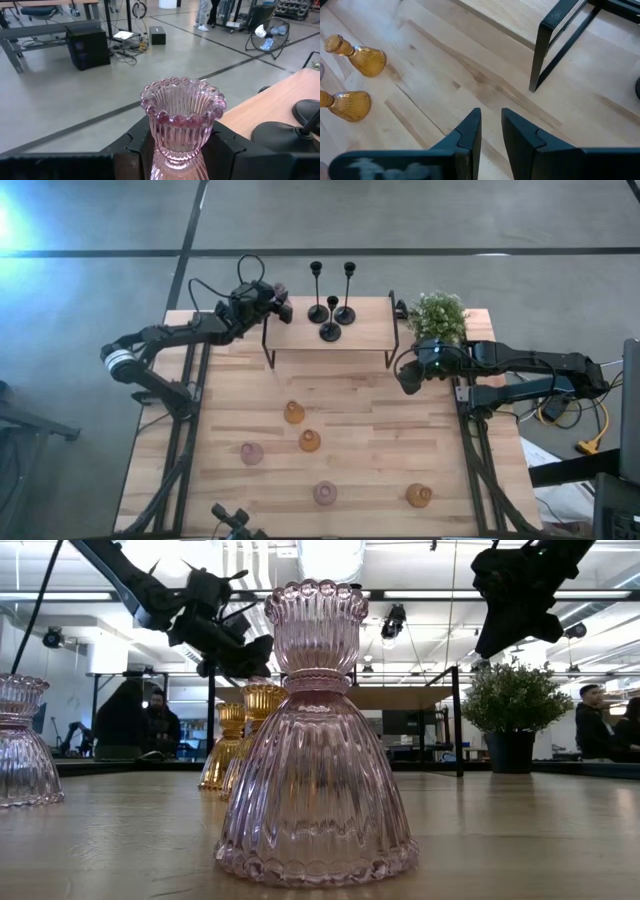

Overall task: Pick & Place candle stick holders
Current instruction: Put the top right pink glass candle holder on the shelf

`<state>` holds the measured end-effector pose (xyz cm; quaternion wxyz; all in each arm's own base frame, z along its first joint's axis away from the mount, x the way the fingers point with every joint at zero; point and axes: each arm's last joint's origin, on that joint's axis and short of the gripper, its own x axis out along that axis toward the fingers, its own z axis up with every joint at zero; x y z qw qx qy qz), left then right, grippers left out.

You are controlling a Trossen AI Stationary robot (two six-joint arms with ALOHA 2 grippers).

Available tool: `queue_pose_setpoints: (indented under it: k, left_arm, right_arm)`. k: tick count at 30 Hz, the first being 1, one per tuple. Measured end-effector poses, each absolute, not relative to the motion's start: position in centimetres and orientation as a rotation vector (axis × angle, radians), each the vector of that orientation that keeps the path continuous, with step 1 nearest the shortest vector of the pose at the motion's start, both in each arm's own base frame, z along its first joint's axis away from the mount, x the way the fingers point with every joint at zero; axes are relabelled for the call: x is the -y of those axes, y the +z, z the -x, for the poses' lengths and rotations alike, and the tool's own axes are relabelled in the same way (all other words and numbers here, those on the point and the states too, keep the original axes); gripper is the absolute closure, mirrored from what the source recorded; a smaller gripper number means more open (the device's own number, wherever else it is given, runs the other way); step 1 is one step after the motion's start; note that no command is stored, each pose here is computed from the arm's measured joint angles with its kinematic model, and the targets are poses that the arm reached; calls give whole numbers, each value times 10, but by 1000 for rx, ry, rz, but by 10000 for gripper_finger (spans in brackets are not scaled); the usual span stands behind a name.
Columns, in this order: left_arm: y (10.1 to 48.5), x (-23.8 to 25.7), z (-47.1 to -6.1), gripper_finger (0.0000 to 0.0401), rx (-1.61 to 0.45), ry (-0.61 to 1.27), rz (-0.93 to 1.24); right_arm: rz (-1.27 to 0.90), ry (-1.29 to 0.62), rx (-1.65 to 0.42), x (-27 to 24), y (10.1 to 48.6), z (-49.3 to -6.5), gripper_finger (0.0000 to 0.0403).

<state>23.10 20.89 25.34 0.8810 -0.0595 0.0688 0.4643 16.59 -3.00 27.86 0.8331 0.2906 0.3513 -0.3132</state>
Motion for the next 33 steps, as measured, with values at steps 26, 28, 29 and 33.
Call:
queue_pose_setpoints:
  k: [26,28,29,33]
  left_arm:
    - [250,-208,-230,253,-141,944,133]
    - [250,-208,-230,252,-141,934,133]
    - [250,-208,-231,252,-141,928,134]
    - [249,-207,-231,251,-141,919,135]
  right_arm:
    - [-620,-656,-718,30,280,-168,332]
    - [-620,-655,-718,30,280,-168,335]
    - [-621,-655,-718,30,280,-168,337]
    - [-621,-654,-717,30,280,-168,339]
